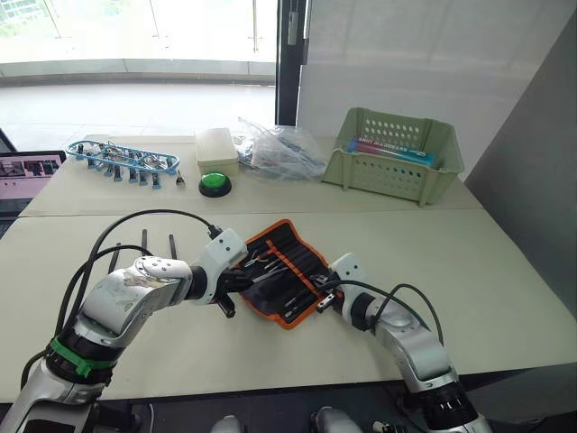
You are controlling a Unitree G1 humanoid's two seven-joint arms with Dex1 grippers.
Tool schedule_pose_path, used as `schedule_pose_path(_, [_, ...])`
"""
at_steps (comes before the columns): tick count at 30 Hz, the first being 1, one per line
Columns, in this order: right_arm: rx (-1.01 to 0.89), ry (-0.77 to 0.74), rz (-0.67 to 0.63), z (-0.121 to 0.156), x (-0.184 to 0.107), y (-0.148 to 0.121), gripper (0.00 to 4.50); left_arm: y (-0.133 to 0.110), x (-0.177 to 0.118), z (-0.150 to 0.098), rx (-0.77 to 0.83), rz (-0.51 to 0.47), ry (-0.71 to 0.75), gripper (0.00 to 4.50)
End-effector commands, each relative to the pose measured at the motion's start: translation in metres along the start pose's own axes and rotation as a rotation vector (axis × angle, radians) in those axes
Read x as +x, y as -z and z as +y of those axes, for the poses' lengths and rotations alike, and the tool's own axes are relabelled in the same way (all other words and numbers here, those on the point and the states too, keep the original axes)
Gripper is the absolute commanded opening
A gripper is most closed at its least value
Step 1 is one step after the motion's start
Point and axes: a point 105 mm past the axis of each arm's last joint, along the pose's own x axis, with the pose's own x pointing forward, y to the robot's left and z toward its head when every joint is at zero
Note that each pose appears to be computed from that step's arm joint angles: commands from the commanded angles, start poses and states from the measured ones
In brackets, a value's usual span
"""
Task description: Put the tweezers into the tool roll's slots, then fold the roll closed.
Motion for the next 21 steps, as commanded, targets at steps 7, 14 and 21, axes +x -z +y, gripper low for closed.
schedule_pose_path(7, [0.048,0.014,0.103,0.003,-0.001,0.028,0.0,-0.007,-0.009,0.003,0.021,0.039,-0.008,0.01])
schedule_pose_path(14, [0.052,0.014,0.098,0.004,0.0,0.027,0.0,-0.012,-0.004,0.004,0.036,0.041,-0.008,0.01])
schedule_pose_path(21, [0.056,0.019,0.092,0.004,0.0,0.026,0.0,-0.015,0.011,0.008,0.039,0.067,-0.016,0.01])
